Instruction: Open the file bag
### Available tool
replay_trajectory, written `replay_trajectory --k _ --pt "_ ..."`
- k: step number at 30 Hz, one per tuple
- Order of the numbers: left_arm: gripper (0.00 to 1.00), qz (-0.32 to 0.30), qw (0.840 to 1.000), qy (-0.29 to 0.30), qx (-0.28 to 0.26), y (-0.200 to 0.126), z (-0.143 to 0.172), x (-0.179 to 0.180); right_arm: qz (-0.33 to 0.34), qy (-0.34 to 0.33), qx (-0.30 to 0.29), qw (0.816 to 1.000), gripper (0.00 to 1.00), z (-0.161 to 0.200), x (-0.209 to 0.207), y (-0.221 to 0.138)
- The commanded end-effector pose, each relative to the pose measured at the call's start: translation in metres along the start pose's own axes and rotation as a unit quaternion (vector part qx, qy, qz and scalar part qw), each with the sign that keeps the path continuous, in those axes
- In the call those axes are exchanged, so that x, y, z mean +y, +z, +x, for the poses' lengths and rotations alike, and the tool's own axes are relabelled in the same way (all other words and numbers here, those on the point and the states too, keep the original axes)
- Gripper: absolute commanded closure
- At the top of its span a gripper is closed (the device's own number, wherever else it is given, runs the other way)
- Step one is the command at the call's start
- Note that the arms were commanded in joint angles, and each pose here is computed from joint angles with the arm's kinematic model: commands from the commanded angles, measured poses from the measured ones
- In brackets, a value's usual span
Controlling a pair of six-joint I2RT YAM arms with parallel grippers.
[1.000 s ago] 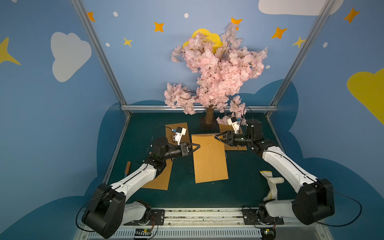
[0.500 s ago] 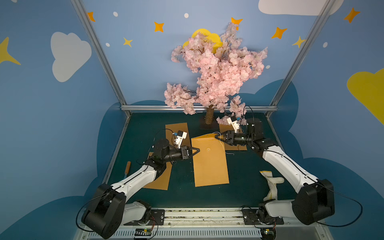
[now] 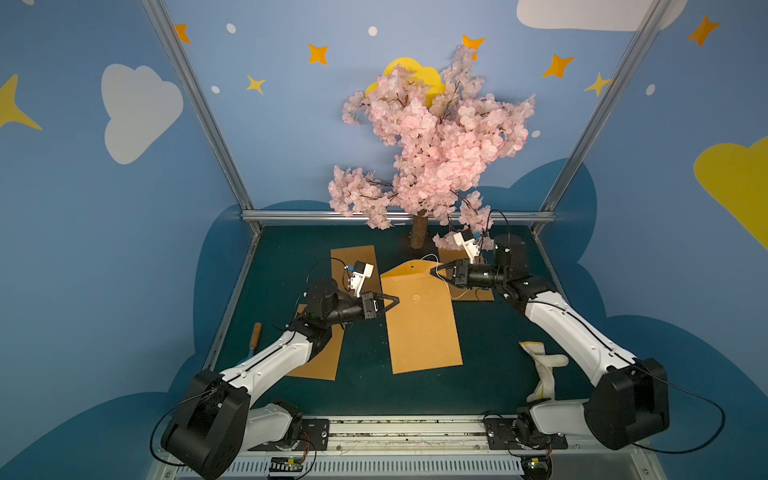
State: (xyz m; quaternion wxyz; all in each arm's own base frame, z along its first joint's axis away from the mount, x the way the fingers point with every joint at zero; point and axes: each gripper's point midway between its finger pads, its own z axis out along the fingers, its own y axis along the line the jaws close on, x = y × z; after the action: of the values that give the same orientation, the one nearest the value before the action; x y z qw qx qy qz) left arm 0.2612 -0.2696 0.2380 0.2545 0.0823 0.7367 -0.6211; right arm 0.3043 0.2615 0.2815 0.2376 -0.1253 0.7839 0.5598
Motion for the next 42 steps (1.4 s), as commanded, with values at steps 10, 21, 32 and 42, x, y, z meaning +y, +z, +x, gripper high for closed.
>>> replay_trajectory --k 10,21,32,42 --pt "0.67 0.003 0.998 0.045 -0.031 -0.007 -0.023 -0.027 -0.031 -0.02 0.017 0.999 0.96 0.005 0.013 0.003" --pt "0.72 0.014 0.996 0.038 -0.074 -0.008 -0.06 -0.03 -0.029 -0.016 0.024 0.999 0.98 0.011 0.007 0.005" --pt "0.84 0.034 0.996 0.026 -0.082 0.001 -0.074 -0.027 -0.021 -0.014 0.035 0.999 0.98 0.016 0.001 0.012" --pt "0.96 0.041 0.995 0.027 -0.083 0.001 -0.073 -0.029 -0.016 -0.01 0.045 0.999 0.96 0.023 -0.004 0.015"
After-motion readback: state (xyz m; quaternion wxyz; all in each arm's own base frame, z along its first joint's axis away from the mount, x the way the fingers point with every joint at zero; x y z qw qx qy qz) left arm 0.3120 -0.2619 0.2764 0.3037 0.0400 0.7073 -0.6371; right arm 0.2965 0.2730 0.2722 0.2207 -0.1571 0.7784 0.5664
